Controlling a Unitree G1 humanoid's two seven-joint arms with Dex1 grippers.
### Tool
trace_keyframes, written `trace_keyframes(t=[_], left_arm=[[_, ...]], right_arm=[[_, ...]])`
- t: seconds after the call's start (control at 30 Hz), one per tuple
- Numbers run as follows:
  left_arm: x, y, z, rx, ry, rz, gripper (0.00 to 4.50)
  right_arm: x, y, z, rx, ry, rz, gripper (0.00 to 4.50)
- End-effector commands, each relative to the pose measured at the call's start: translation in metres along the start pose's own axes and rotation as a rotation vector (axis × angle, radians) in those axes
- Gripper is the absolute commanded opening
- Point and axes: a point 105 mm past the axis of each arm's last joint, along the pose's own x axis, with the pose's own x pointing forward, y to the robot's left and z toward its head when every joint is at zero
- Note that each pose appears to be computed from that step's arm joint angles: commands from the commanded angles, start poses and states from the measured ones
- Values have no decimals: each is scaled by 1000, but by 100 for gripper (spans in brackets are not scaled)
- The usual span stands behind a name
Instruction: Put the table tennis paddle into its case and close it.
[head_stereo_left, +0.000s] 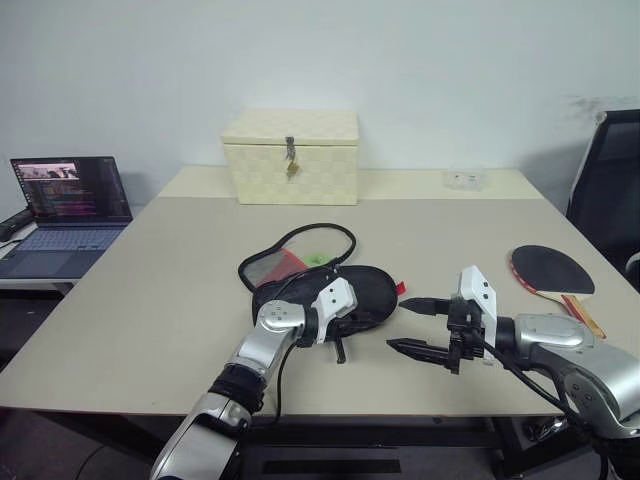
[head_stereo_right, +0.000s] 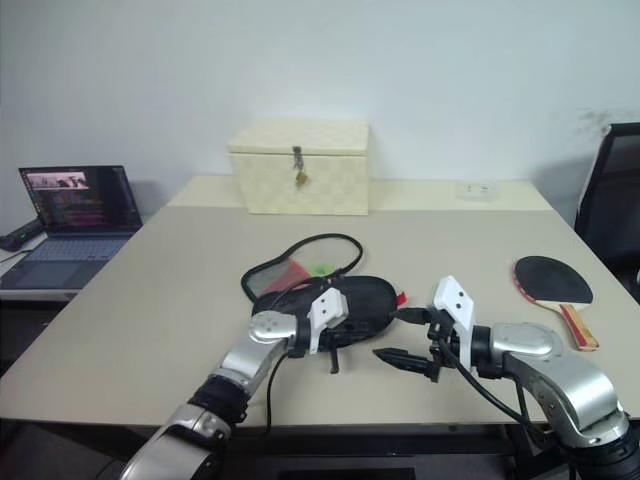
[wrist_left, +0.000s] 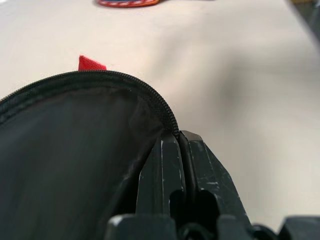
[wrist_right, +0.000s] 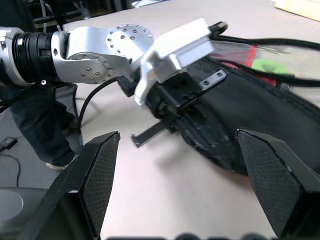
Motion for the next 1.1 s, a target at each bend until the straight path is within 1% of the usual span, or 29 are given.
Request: trace_keyframes(t=[0.03,0.13,0.2,0.33,0.4,0.5,0.6,0.67,0.73,0.8,0.93,1.0,1.1], left_arm=[[3,4,7,0,-27,6,22],[0,2,11,-9,-55,7,98],[-6,-2,15,-33,-78,-5,167],[-30,-14,25,-86,-126,-49,301],[-46,-17,27,-97,-131,-40,301],[-84,-13,20,-112,-98,16,301],[-121,-6,14,-157,-83,71,301],[-135,-7,14,-185,-76,66,301],[-161,-11,15,-209,-49,52,301],[-184,-10,20,-196,-22,67,301],[-194,-12,35,-176,-34,71,301],[-195,-14,43,-170,-60,72,301],[-195,-20,55,-168,-91,53,301]], right_arm=[[-4,-1,11,-48,-29,-19,407],[-5,-2,10,-43,-24,-27,407],[-5,-4,10,-39,-22,-34,407],[-6,-11,11,-21,-25,-64,407],[-5,-16,10,-4,-28,-98,407],[0,-33,4,38,-17,-209,407],[8,-34,-5,116,3,-224,407],[12,-35,-9,146,13,-237,407],[18,-44,-18,196,41,-305,407],[24,-56,-30,243,78,-393,407],[37,-67,-42,317,106,-473,407],[43,-72,-51,335,140,-517,407],[54,-75,-56,351,157,-549,407]])
